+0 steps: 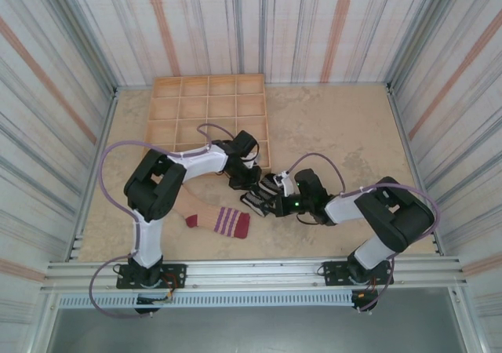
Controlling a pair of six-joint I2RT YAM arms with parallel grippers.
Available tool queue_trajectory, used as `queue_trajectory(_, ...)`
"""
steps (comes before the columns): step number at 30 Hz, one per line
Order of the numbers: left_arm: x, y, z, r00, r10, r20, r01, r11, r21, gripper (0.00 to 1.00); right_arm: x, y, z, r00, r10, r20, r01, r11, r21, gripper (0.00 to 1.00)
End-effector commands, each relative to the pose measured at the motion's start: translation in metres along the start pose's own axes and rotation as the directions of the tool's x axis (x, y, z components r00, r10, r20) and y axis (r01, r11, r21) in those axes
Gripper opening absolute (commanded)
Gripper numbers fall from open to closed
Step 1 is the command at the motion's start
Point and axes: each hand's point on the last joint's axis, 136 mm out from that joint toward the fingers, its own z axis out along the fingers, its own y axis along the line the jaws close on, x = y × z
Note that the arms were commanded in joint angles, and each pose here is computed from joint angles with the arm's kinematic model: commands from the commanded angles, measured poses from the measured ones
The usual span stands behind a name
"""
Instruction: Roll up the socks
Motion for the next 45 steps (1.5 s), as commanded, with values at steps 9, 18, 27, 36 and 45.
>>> queue_trajectory(9, 0.008, 0.046, 0.002, 0.997, -0.075, 0.016, 0.076, 0.982, -0.172, 0.06, 0.059, -0.060, -0.014, 0.919, 0.348, -0.185, -0.297, 0.920, 0.254, 0.00)
queue_trajectory(18, 0.007, 0.037, -0.018, 0.995, -0.079, 0.060, 0.087, 0.985, -0.151, 0.43, 0.071, -0.077, -0.015, 0.852, 0.473, -0.224, -0.385, 0.856, 0.344, 0.00)
queue_trajectory(27, 0.007, 0.016, -0.063, 0.985, -0.072, 0.156, 0.090, 0.990, -0.109, 0.60, 0.074, -0.084, -0.024, 0.820, 0.541, -0.186, -0.456, 0.815, 0.358, 0.00)
queue_trajectory(36, 0.034, -0.011, -0.074, 0.964, -0.081, 0.255, 0.098, 0.994, -0.054, 0.73, 0.073, -0.091, -0.026, 0.768, 0.621, -0.154, -0.516, 0.744, 0.425, 0.00)
queue_trajectory(45, 0.044, -0.022, -0.063, 0.932, -0.157, 0.327, 0.149, 0.988, 0.050, 0.58, 0.065, -0.089, -0.028, 0.738, 0.662, -0.127, -0.550, 0.700, 0.455, 0.00)
